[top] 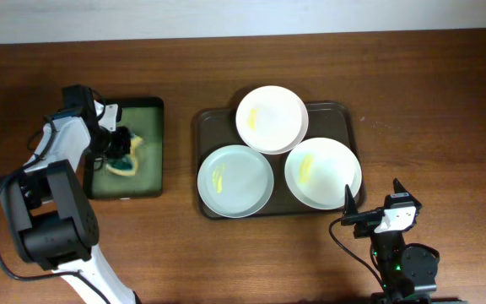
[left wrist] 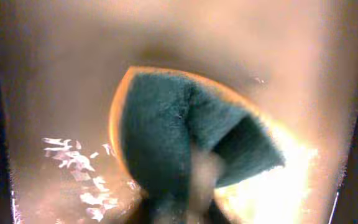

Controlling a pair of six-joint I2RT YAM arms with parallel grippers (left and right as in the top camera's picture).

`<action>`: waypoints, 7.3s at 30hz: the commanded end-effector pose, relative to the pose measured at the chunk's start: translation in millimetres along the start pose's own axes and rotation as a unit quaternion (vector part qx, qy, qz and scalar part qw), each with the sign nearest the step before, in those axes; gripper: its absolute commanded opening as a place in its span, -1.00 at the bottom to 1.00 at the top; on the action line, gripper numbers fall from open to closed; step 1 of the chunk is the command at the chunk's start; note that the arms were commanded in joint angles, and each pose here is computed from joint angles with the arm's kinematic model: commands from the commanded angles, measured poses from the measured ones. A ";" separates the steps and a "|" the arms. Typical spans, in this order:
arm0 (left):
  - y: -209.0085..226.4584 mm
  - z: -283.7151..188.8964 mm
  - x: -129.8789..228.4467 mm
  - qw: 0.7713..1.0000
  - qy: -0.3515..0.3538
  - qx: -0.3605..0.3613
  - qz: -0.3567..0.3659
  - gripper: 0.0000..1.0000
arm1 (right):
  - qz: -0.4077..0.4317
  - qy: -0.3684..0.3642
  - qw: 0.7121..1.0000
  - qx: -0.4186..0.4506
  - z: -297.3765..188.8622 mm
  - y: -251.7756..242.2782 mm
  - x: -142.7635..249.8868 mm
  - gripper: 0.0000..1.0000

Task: Clean dirty plates on tray and stack at the side

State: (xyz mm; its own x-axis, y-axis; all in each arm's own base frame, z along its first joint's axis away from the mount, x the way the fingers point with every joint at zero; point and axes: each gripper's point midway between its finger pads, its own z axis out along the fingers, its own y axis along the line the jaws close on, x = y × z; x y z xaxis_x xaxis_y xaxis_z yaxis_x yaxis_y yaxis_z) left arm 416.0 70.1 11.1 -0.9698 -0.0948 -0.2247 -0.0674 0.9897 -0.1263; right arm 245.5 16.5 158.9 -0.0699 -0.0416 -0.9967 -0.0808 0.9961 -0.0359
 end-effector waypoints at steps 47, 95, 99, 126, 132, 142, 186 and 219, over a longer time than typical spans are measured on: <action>-34.6 -203.3 -67.4 0.970 -0.241 0.033 -0.024 -1.00 | -0.001 0.002 1.000 0.006 0.1 -2.1 2.7 0.97; -289.4 -7.2 101.0 0.998 0.015 0.050 0.030 -0.69 | -0.001 0.002 1.000 0.006 0.1 -2.1 2.7 0.97; -298.3 -46.3 84.0 0.990 -0.006 0.124 0.065 0.99 | -0.001 0.002 1.000 0.006 0.1 -2.1 2.7 0.97; -188.5 -171.1 67.3 0.986 -0.087 0.132 0.047 0.99 | 0.197 0.422 0.839 -0.281 77.0 114.4 -83.3 -0.43; -188.9 -171.4 66.0 0.986 -0.090 0.133 0.048 0.99 | 0.145 0.564 0.806 -0.104 103.7 154.5 35.7 -0.12; -188.9 -168.1 65.2 0.986 -0.086 0.132 0.047 0.99 | 0.122 0.620 0.771 -0.085 110.0 181.0 112.0 -0.24; -281.6 -10.9 120.8 0.958 0.099 0.180 0.200 -0.03 | 0.113 0.644 0.751 -0.094 104.2 187.8 135.3 -0.92; -257.9 -45.2 66.7 0.987 -0.004 0.139 0.083 -1.00 | 0.105 0.640 0.756 -0.083 106.3 183.2 136.3 -0.92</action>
State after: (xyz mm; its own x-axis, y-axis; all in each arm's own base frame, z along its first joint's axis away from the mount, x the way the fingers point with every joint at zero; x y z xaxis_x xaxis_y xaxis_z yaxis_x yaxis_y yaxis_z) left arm 366.7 -163.6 67.8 -0.9365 0.1601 -0.3121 0.2254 0.9563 -0.1860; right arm 323.8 208.5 10.3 -0.9968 -0.0267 -0.0757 -0.0457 0.9637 0.2630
